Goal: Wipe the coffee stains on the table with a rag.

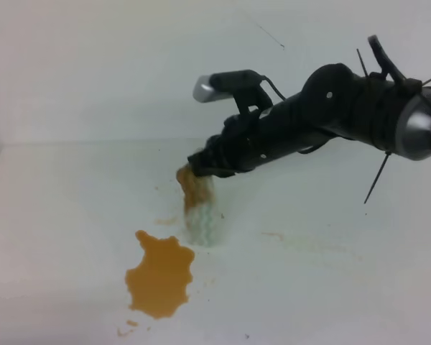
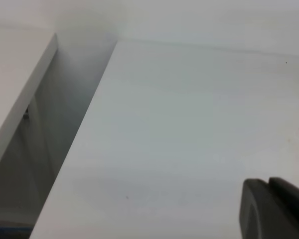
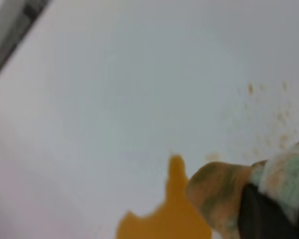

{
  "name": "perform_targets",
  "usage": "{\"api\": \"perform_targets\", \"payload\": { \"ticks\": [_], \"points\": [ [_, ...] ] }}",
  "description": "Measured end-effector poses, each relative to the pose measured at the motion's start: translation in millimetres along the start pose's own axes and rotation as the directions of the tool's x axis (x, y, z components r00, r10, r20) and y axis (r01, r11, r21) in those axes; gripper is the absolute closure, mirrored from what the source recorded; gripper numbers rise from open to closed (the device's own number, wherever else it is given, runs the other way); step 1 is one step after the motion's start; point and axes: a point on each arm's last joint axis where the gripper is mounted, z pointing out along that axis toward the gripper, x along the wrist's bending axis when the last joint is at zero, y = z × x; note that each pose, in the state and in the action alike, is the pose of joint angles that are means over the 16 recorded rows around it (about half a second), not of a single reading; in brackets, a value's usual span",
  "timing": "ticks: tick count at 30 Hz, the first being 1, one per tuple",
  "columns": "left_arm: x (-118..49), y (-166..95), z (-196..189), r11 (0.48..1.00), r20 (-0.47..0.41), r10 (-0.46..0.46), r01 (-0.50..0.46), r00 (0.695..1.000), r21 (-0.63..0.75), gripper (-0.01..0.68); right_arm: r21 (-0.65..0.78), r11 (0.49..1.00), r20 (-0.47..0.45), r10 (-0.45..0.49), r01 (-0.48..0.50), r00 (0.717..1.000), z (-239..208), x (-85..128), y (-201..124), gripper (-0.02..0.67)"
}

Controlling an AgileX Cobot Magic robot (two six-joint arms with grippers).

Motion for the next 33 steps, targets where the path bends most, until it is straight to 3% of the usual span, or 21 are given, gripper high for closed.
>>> {"api": "perform_targets", "payload": {
  "ticks": [6,13,23,33],
  "points": [
    [0.0,0,0,1.000,0.000,0.000,0.000,1.000,0.000,0.672,-0.086,0.995,-0.062,-0.054,0.048,0.997,23,31,15,0.643],
    [0.0,0,0,1.000,0.000,0.000,0.000,1.000,0.000,0.672,-0.081,0.992,-0.122,-0.104,0.094,0.987,61,46,9,0.643],
    [0.0,0,0,1.000,0.000,0.000,0.000,1.000,0.000,0.672,0.024,0.992,-0.166,-0.116,0.121,0.979,102,44,-17,0.645],
    [0.0,0,0,1.000,0.000,0.000,0.000,1.000,0.000,0.672,0.178,0.978,-0.156,-0.085,0.113,0.984,114,36,-39,0.645]
  ]
}}
